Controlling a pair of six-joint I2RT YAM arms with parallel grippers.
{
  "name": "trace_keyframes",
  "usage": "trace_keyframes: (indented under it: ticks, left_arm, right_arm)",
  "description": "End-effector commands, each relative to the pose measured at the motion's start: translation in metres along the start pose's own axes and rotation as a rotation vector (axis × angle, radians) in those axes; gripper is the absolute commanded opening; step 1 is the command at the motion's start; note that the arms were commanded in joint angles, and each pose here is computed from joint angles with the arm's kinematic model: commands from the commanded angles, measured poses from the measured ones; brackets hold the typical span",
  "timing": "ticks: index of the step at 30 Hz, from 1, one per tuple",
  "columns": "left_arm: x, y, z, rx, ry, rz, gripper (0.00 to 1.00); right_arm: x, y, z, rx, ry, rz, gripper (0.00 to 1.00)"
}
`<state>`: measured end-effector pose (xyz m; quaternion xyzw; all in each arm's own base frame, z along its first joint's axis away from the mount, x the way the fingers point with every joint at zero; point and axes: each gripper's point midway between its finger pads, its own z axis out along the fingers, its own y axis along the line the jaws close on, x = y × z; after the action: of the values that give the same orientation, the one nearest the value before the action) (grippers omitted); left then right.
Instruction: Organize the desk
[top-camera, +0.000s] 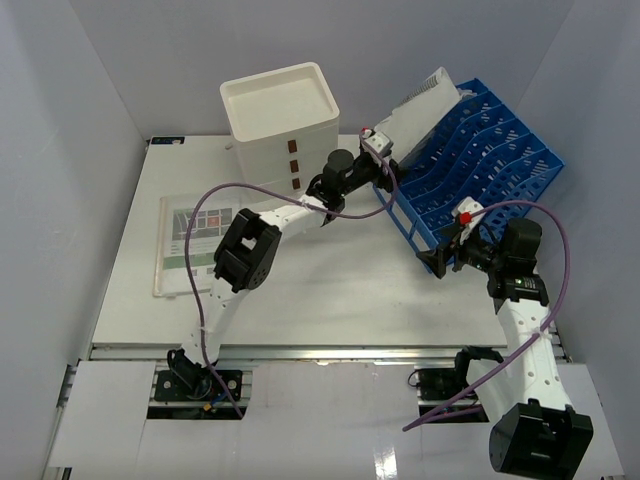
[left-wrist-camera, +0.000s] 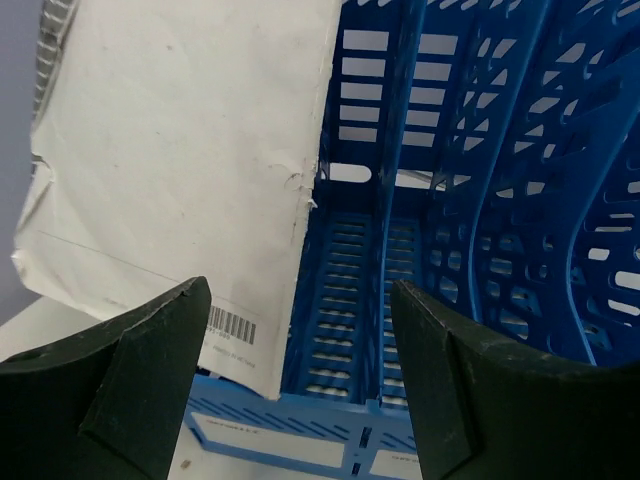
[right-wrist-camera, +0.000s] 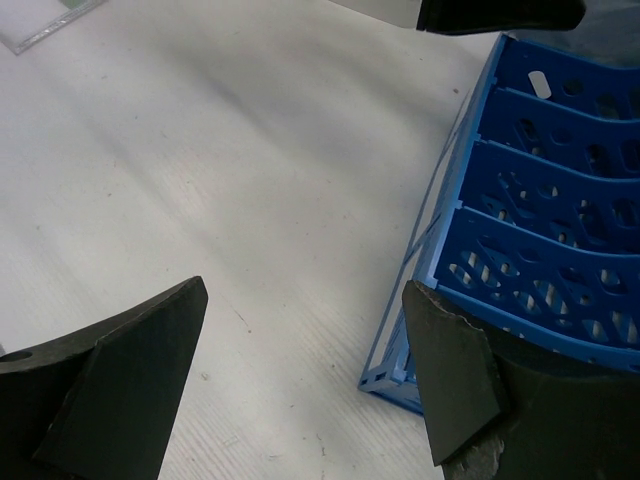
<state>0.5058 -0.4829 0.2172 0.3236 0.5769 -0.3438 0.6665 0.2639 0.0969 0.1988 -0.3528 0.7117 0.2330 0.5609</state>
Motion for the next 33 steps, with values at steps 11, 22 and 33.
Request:
trace_keyframes:
  ticks: [11, 22, 33]
  left_arm:
    - [-0.172, -0.008, -0.171, -0.181, -0.141, 0.06, 0.96]
    - [-0.108, -0.049, -0.293, -0.232, -0.03, -0.194, 0.98]
    - [-0.103, -0.066, -0.335, -0.239, -0.015, -0.281, 0.98]
  right_arm:
    - [-0.182, -0.069, 0.048, 0.211, -0.049, 0.299, 0.89]
    - [-0.259, -0.155, 0.081, 0.695, -0.183, 0.198, 0.9]
    - [-0.262, -0.232, 0.105, 0.964, -0.184, 0.096, 0.9]
